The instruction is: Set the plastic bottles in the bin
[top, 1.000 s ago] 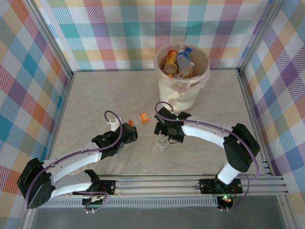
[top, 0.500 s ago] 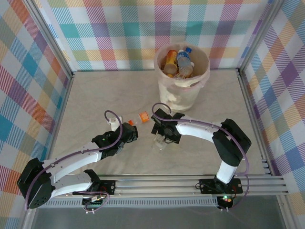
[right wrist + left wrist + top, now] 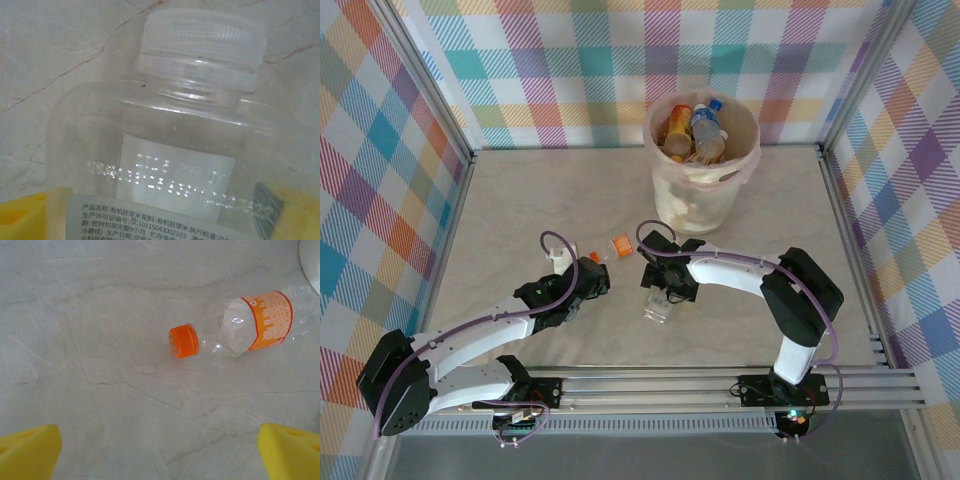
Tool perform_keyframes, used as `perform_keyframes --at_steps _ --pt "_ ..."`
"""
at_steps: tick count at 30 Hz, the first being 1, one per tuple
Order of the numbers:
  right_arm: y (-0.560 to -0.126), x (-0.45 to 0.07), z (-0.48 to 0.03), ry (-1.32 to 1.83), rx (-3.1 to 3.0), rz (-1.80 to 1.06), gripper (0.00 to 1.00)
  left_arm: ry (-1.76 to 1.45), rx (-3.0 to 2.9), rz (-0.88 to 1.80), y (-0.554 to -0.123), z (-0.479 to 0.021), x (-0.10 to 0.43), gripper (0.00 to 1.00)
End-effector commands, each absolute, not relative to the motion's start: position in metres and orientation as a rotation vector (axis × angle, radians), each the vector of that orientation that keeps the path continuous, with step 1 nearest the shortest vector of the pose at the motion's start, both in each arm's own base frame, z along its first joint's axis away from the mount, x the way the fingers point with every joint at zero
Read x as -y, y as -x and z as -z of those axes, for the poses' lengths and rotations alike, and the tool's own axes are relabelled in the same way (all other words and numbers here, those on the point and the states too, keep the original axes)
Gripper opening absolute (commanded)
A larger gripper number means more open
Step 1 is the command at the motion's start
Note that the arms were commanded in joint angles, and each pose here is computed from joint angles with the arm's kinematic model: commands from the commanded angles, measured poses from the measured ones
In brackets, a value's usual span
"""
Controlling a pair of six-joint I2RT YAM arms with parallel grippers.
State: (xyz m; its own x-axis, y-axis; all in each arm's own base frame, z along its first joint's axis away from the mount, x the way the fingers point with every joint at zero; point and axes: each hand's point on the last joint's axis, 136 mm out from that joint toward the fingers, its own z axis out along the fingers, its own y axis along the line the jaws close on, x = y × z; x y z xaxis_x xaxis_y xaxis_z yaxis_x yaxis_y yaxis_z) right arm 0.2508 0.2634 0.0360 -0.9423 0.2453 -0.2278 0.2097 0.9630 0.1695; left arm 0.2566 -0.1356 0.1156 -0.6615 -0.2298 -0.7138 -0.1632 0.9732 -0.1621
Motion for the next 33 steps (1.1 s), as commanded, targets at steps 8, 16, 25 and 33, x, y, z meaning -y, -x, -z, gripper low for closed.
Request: perform_keyframes --at_steps 8,16,25,33 --pt "-0.252 -0.219 -0.095 -0.07 -2.772 0.033 0.63 0.294 -2.274 0.105 -0.267 -0.131 0.138 1.0" --pt "-0.269 -0.211 -0.204 0.197 -2.552 0.018 0.56 0.302 -2.265 0.082 -0.268 -0.136 0.134 1.0" --pt "-0.321 -0.205 -0.344 0.325 -2.176 0.144 0.56 0.32 -2.256 0.095 -0.267 -0.142 0.133 1.0" --pt "-0.38 -0.187 -0.429 0.198 -1.958 0.208 0.55 0.327 -2.24 0.096 -0.264 -0.148 0.127 1.0"
